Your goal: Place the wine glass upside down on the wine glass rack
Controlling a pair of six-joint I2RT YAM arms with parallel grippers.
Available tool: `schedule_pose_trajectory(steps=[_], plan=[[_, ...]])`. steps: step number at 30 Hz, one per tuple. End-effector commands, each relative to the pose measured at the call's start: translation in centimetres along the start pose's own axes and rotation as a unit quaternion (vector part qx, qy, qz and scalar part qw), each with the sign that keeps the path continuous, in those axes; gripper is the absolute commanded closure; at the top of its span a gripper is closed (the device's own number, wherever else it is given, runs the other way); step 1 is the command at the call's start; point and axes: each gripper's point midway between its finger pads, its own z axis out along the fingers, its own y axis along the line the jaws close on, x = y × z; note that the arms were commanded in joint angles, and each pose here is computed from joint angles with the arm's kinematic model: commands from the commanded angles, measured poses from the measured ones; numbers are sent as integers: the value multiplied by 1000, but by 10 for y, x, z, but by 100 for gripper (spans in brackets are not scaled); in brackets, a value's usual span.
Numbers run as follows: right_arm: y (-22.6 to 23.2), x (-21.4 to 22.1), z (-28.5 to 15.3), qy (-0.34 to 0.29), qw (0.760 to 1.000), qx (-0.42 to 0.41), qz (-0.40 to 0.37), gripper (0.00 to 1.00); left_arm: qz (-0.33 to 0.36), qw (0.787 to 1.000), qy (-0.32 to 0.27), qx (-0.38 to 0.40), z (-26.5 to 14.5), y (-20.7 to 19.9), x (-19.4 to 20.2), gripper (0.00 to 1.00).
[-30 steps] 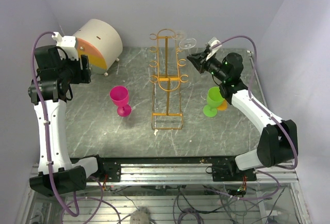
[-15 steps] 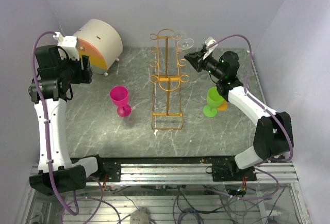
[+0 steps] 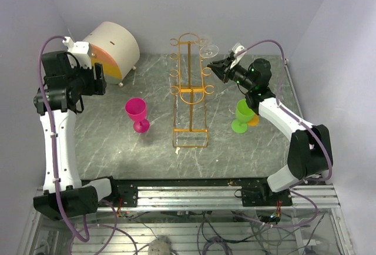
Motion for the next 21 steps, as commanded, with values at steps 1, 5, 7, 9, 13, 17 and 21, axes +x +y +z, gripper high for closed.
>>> schedule_pose_trajectory(steps=[1, 5, 7, 9, 13, 17, 21], plan=[[3, -14, 4, -26, 999, -20, -12, 100, 1, 1000, 5, 17, 5, -3, 0, 24], [4, -13, 6, -25, 999, -26, -12, 100, 0, 999, 17, 35, 9, -7, 2, 23], [5, -13, 7, -25, 999, -30, -12, 100, -2, 999, 31, 42, 13, -9, 7, 23], [5, -15, 8, -27, 999, -33, -15, 100, -2, 998, 39, 46, 16, -9, 10, 24], [5, -21, 9, -32, 999, -37, -20, 100, -2, 998, 41, 48, 17, -9, 11, 23], [4, -23, 11, -34, 998, -39, -22, 100, -1, 998, 44, 49, 18, -9, 12, 23], [3, -26, 10, -38, 998, -34, -29, 100, -1, 998, 46, 50, 19, -9, 14, 23]])
